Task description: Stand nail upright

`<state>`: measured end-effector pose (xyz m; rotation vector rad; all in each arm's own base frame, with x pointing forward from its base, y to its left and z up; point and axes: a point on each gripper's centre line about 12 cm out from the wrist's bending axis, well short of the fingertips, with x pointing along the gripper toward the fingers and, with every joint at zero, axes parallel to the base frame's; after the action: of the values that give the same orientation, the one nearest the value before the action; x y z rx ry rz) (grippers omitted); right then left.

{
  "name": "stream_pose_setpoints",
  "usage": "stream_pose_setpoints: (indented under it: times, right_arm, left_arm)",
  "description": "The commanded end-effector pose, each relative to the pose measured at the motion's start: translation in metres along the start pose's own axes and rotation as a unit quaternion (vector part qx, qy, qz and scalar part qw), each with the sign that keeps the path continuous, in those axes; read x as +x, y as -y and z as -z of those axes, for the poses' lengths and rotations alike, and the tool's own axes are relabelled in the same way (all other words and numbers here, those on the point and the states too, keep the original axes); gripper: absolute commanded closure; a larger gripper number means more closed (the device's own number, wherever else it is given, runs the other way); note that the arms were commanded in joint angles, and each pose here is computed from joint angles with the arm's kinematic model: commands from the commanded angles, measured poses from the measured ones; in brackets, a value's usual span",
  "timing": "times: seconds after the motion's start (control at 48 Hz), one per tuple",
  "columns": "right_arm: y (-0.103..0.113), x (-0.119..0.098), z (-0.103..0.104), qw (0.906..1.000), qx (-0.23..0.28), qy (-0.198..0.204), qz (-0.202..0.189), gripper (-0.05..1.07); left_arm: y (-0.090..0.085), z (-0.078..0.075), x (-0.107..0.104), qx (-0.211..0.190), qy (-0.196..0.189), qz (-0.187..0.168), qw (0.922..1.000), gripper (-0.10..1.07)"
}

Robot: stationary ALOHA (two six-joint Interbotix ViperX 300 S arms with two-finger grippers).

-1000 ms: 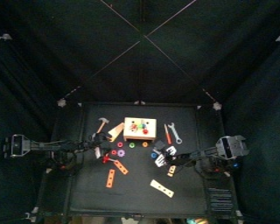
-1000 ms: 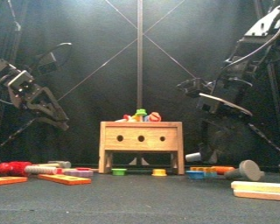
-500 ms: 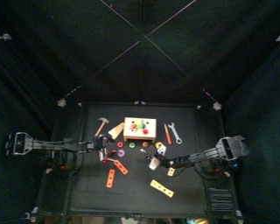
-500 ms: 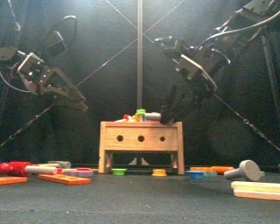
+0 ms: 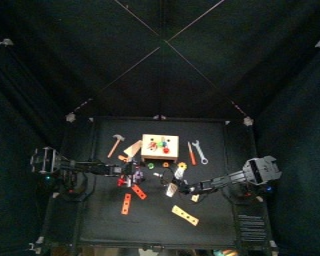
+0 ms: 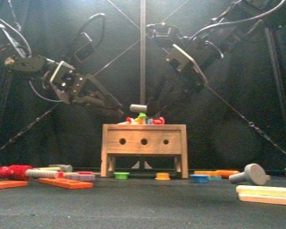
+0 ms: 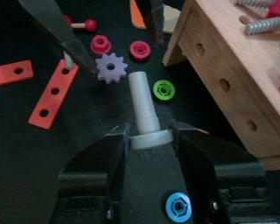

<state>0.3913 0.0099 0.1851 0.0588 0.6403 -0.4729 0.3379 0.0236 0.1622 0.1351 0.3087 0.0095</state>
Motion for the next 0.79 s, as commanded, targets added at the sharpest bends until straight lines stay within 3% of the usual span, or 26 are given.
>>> stream_pose_setpoints:
  times: [0.0, 0.25, 0.417, 0.562, 0.771]
  right_arm:
    - [0.000, -0.006, -0.013, 0.9998, 0.009, 0.015, -0.005, 0.36]
    - [0.001, -0.007, -0.010, 0.9999, 0.008, 0.013, -0.003, 0.36]
    - [0.003, -0.007, -0.008, 0.9999, 0.007, 0.011, -0.002, 0.36]
    - [0.002, -0.008, -0.008, 0.9999, 0.007, 0.012, -0.003, 0.36]
    - [0.003, -0.008, -0.008, 0.9999, 0.008, 0.011, -0.003, 0.36]
  left_arm:
    - [0.004, -0.012, 0.011, 0.005, 0.029, 0.005, 0.9995, 0.02]
    - [0.008, -0.003, 0.010, -0.012, 0.098, 0.003, 0.9951, 0.02]
    - [0.005, 0.010, 0.010, -0.054, 0.129, -0.025, 0.9898, 0.02]
    - [0.007, 0.015, 0.016, -0.064, 0.157, -0.036, 0.9848, 0.02]
    - [0.009, 0.018, 0.023, -0.062, 0.164, -0.033, 0.9840, 0.02]
